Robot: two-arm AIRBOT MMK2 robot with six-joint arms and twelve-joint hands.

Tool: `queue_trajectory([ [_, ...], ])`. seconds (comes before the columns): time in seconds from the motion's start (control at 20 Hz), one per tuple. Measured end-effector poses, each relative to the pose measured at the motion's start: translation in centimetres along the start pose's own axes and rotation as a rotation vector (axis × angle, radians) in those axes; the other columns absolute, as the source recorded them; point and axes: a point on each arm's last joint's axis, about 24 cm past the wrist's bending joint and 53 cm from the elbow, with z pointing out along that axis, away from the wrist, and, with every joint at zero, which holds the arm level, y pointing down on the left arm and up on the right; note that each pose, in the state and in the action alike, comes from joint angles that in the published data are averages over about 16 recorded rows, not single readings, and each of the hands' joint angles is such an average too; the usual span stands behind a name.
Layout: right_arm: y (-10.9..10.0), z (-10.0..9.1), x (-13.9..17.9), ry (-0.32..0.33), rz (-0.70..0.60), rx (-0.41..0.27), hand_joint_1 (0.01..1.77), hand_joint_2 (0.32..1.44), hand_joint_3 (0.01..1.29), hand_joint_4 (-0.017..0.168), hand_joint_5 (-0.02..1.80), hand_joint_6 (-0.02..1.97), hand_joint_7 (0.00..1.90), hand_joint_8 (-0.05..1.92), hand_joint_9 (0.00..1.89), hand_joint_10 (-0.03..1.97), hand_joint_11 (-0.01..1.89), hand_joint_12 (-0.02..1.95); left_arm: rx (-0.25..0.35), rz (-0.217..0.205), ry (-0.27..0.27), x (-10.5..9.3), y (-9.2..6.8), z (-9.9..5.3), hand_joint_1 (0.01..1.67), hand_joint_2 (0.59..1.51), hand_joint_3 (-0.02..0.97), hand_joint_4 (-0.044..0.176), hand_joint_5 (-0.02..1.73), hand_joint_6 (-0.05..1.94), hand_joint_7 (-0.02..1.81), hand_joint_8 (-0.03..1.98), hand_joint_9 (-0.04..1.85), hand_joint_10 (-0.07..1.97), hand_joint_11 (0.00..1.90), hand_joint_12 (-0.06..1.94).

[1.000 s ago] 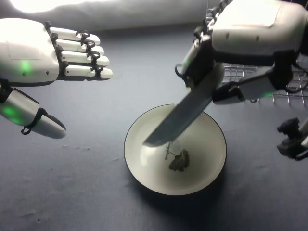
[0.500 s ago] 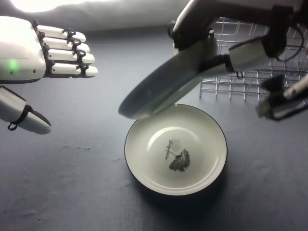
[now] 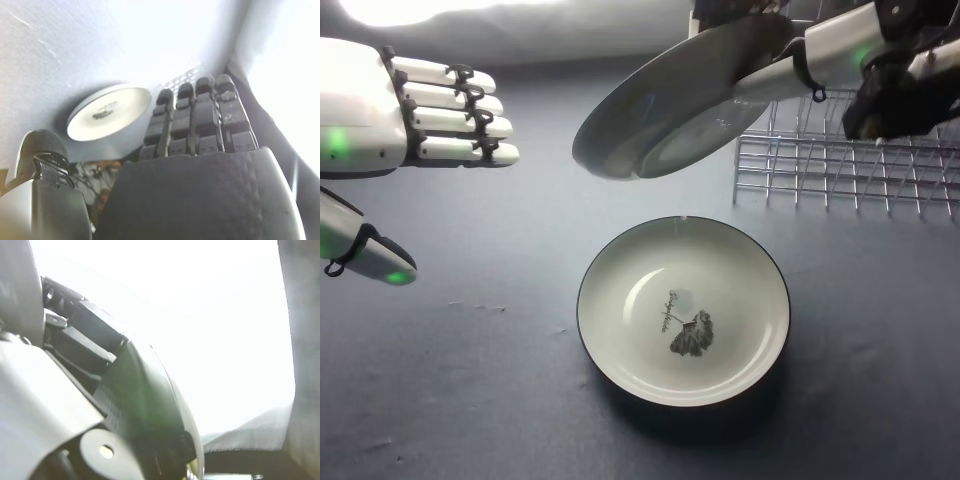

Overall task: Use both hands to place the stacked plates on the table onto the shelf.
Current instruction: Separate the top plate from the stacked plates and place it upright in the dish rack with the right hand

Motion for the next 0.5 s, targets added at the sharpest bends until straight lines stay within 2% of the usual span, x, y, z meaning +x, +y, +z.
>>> queue_trajectory([
  [0.5, -0.7, 0.0, -4.4, -0.104, 0.156, 0.033, 1.39, 0.99, 0.01, -0.007, 0.98, 0.77, 1.13, 0.72, 1.04, 0.97, 0.89, 0.99, 0.012, 0.017, -0.002, -0.1, -0.7, -0.9, 0.01, 1.064, 0.019, 0.002, 0.02, 0.01, 0.01, 0.01, 0.02, 0.01, 0.01, 0.0],
])
